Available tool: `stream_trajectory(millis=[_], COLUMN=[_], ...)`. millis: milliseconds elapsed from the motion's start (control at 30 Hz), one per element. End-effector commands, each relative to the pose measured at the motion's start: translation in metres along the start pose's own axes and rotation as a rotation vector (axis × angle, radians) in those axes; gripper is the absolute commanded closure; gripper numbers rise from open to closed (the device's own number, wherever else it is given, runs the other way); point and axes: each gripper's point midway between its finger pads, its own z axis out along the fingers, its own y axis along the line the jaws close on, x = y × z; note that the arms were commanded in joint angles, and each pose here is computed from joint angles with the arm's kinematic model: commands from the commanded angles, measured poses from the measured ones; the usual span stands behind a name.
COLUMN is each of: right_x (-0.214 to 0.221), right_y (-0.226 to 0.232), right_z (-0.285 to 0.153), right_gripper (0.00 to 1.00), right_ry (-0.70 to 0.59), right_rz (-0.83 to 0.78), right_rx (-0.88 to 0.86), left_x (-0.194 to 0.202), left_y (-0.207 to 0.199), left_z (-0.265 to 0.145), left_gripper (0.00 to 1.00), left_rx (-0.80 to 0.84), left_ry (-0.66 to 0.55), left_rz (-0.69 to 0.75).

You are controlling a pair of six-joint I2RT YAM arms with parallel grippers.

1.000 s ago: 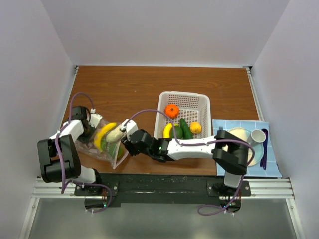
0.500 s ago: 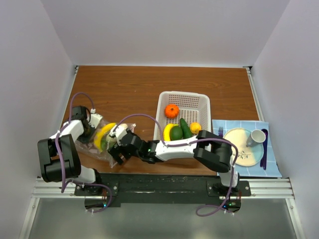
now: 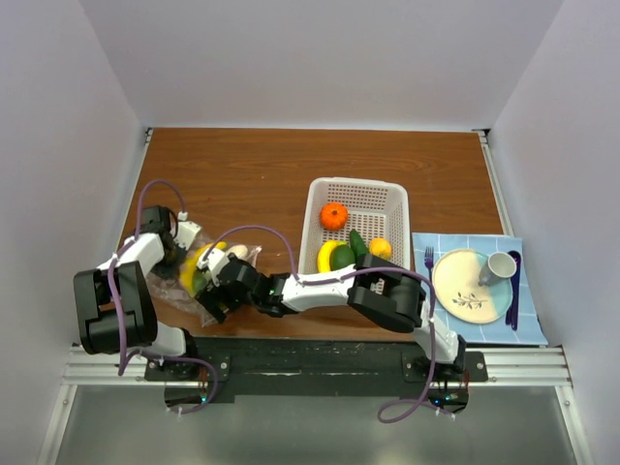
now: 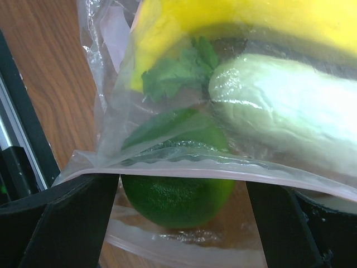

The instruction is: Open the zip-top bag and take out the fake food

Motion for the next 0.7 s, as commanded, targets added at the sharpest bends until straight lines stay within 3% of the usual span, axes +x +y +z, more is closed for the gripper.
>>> stream_trajectory(millis=[0,167,267,300,367,667], right_x=[-0.020,0.012,0.011,0.008,0.000,-0.015], right_y=[0.009,0.002,-0.001,-0.005,-0.007,-0.022], right_z=[0.006,0.005,-0.012,-0.017,-0.032,-0.077], right_gripper=[0.01,0.04,0.21,0.31,0.38,0.42], right_ry=[-0.052,-0.009,-0.041,-0.052,-0.071,-0.093], right_rz=[0.003,0.010,0.022,0.025,0.026,0.002], right_rx=[-0.023,-0.012,-0.010,0.018,0.043,0.138], left_x=[-0.007,-0.005,-0.004,-0.001,-0.001,-0.001], left_y=[-0.002,-0.001,0.000,-0.001,0.002,0.009], left_z=[-0.004,-0.004,-0.001,0.000,0.003,0.013], left_gripper=[1.00,1.00,1.00,1.00,1.00,1.00], left_rx=[0.013,0.002,-0.007,-0.012,-0.028,-0.064], left_ry=[-0.020,-0.017,-0.014,-0.005,-0.005,0.011], left_rz=[-0.005,0.000,0.006,0.008,0.008,0.003])
